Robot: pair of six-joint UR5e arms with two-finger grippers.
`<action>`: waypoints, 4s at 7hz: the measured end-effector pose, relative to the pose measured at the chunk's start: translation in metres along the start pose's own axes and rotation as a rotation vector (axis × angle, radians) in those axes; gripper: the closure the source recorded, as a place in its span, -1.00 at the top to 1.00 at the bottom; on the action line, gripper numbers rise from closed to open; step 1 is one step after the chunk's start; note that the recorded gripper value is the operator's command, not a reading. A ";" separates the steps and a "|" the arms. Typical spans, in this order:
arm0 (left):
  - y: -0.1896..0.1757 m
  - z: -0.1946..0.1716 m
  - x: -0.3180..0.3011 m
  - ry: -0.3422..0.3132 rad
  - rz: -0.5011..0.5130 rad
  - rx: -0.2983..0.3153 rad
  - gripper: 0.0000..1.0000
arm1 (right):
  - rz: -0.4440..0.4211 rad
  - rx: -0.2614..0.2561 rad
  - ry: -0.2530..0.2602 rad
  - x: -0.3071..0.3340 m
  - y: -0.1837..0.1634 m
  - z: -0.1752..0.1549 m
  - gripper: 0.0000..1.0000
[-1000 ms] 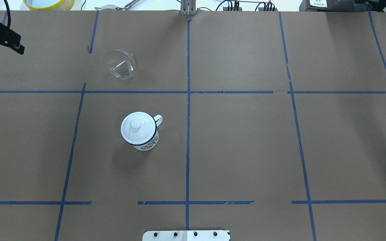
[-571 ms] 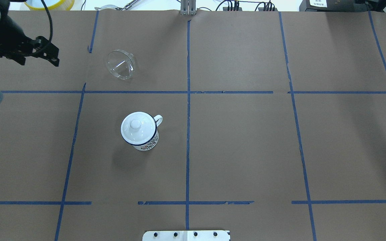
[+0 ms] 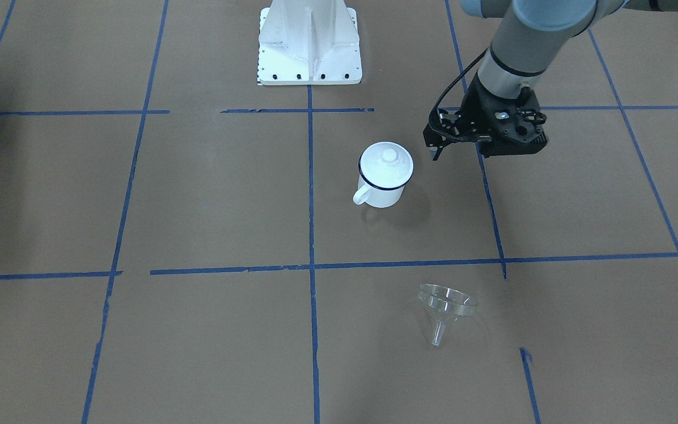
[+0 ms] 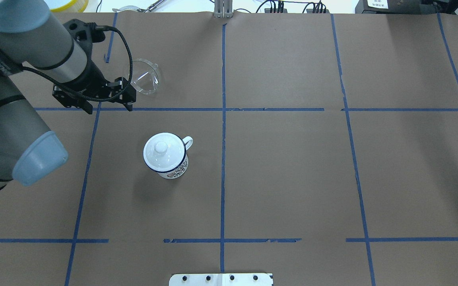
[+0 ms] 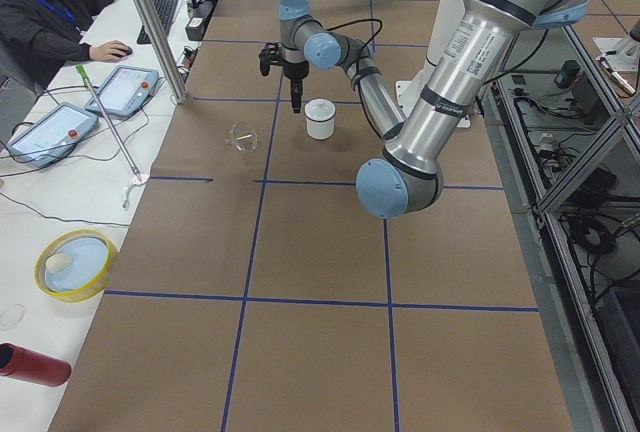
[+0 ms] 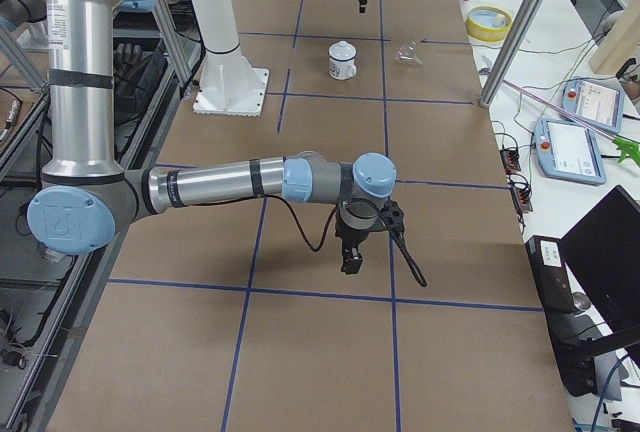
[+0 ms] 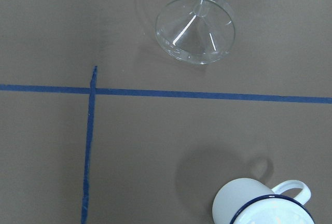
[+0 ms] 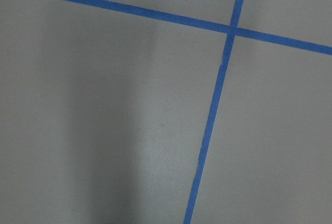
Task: Place funnel on cup
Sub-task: 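Move the left gripper over the white lid on the mug, then lower the left gripper and close it on the lid knob, then lift the lid off the mug and carry it beside the mug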
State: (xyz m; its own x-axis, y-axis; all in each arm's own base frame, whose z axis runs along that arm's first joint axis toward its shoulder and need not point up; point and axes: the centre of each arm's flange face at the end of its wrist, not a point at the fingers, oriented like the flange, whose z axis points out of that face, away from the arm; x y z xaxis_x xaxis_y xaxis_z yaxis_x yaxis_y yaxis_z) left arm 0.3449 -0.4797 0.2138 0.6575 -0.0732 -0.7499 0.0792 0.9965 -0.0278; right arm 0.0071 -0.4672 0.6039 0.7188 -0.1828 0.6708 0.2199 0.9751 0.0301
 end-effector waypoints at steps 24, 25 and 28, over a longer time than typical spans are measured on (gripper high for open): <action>0.046 0.080 0.077 -0.014 -0.028 -0.068 -0.49 | 0.000 0.000 0.000 0.000 0.000 0.000 1.00; 0.046 0.080 0.077 -0.015 -0.028 -0.068 -0.92 | 0.000 0.000 0.000 0.000 0.000 0.000 1.00; 0.042 0.054 0.071 0.003 -0.034 -0.045 -1.00 | 0.000 0.000 0.000 0.000 0.000 0.000 1.00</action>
State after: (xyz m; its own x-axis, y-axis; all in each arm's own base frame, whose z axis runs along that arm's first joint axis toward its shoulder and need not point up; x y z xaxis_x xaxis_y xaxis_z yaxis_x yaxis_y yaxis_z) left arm 0.4356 -0.4450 0.1948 0.6531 -0.1073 -0.7497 0.0681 0.9942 -0.0829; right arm 0.0072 -0.4673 0.6039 0.7188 -0.1827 0.6708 0.2198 0.9751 0.0300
